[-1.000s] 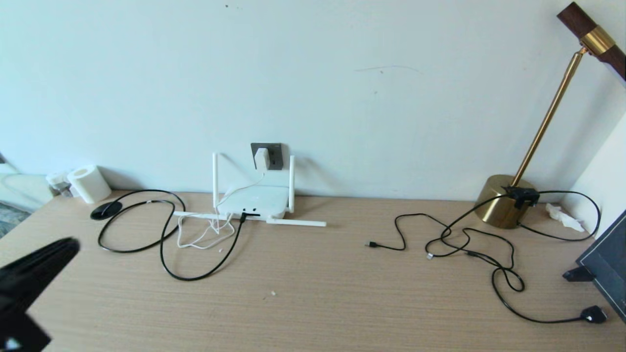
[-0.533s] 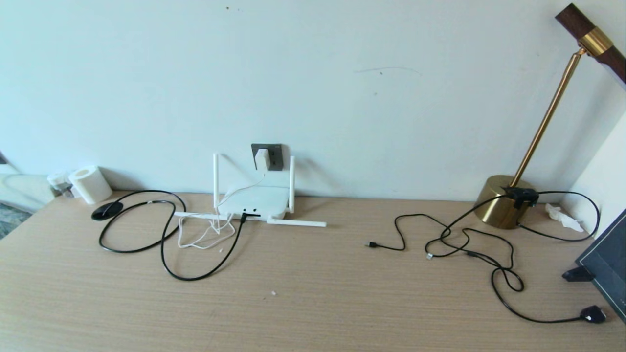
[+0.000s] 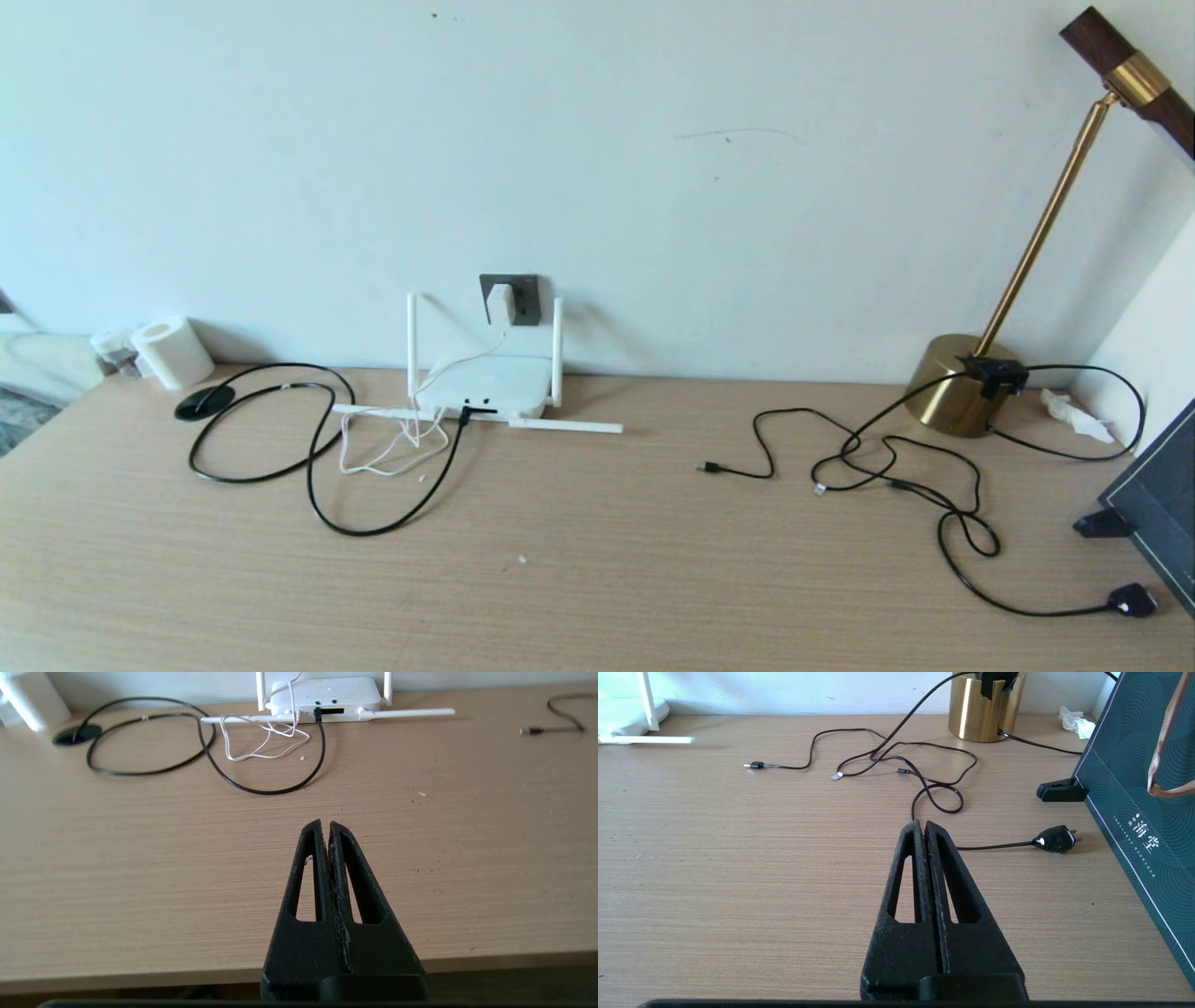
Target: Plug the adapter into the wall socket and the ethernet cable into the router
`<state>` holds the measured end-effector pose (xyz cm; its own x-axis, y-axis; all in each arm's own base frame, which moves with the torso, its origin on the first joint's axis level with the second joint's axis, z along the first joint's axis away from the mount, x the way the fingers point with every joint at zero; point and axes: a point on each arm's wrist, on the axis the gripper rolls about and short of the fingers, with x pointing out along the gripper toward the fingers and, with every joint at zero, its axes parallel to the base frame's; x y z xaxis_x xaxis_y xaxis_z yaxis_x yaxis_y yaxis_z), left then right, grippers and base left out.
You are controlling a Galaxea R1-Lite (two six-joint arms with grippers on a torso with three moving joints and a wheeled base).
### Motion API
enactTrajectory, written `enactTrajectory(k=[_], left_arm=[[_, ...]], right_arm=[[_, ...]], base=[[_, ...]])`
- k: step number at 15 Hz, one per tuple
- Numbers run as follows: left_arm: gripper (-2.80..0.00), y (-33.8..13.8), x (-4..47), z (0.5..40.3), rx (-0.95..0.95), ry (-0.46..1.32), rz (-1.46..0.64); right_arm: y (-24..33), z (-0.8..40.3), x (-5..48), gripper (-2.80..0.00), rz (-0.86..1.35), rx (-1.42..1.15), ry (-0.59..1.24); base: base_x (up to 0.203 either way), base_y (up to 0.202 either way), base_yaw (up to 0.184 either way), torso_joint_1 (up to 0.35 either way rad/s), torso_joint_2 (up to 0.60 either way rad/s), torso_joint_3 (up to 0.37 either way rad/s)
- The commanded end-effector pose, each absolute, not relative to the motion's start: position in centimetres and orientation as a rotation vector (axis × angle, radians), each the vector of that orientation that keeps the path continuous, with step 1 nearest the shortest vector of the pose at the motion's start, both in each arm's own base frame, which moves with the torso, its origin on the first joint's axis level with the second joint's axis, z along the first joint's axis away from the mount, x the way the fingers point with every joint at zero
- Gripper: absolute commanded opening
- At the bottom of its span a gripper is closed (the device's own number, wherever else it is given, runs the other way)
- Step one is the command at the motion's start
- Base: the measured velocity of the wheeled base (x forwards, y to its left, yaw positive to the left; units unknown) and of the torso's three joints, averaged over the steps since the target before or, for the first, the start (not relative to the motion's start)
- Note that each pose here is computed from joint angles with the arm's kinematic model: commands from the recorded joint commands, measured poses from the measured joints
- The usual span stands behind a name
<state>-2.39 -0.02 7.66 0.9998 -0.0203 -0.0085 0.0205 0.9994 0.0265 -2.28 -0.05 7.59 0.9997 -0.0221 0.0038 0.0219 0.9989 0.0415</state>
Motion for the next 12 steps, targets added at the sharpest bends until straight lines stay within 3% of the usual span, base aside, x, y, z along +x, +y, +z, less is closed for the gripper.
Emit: enactTrajectory(k=[1,12], left_arm=[[-2.80,0.02,-2.37,7.57,0.009,0.014,-0.005],[-2.80,0.00,-2.27,7.63,0.011,-0.011,0.003]], right_arm=[[-0.06,7.60,-2.28,-2.80,-0.021,0.041,-0.005],[-0.06,7.65,-2.27,-2.80,-0.023,0.040,-0.010]], base=[[0.000,0.000,0.000,0.000,0.00,0.000],[0.000,0.000,0.000,0.000,0.00,0.000]])
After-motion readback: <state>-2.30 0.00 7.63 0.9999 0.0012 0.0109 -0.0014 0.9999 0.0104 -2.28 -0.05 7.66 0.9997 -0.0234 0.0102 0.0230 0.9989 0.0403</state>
